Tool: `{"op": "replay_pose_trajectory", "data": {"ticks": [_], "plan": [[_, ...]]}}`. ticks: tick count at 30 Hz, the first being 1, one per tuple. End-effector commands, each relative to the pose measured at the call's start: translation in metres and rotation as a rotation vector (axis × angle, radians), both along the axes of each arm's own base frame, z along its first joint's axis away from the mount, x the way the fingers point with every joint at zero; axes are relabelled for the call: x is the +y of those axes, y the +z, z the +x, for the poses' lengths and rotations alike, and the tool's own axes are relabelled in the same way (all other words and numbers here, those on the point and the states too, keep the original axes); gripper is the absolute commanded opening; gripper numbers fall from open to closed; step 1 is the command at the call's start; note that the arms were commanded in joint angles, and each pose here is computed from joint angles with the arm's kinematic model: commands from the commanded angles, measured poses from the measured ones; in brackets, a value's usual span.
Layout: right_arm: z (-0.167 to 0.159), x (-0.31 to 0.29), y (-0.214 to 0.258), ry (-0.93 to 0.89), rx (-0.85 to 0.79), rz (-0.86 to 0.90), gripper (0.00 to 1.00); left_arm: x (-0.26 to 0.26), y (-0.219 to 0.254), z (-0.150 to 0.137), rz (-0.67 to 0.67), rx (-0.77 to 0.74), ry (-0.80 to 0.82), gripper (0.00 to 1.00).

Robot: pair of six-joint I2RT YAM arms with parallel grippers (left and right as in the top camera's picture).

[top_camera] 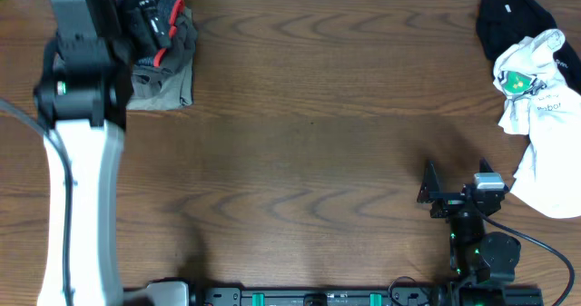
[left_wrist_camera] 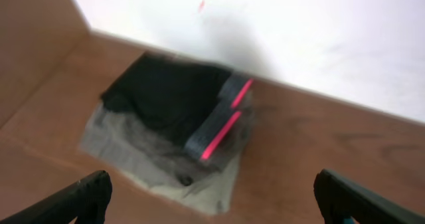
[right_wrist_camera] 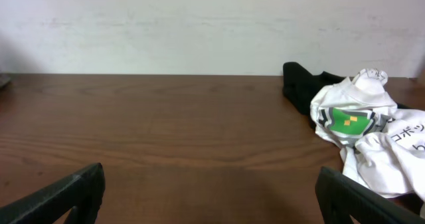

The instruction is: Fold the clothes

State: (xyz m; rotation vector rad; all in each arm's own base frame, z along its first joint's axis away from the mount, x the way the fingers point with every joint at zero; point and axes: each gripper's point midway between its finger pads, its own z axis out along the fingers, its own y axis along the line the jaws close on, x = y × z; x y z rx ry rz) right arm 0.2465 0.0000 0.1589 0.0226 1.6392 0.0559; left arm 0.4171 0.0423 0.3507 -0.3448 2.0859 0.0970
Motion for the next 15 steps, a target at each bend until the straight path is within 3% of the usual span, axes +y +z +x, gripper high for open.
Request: {"op": "replay_pose_trajectory", "data": {"ticks": [1,6,15], "plan": [[0.0,-0.001,0.0,-0.003,0.0,0.014,0.99,-0.016,0.002,-0.017,-0.011,-0.045,-0.039,0.98],[0.0,-0.001,0.0,-0.003,0.0,0.014,0.99,-0.038,-0.014,-0.04,-0.066,-0.143,-0.151,0.98],[0.0,-0.001,0.0,-0.003,0.0,0.014,0.99,-0.041,-0.089,-0.097,-0.072,-0.228,-0.175,0.98]]}}
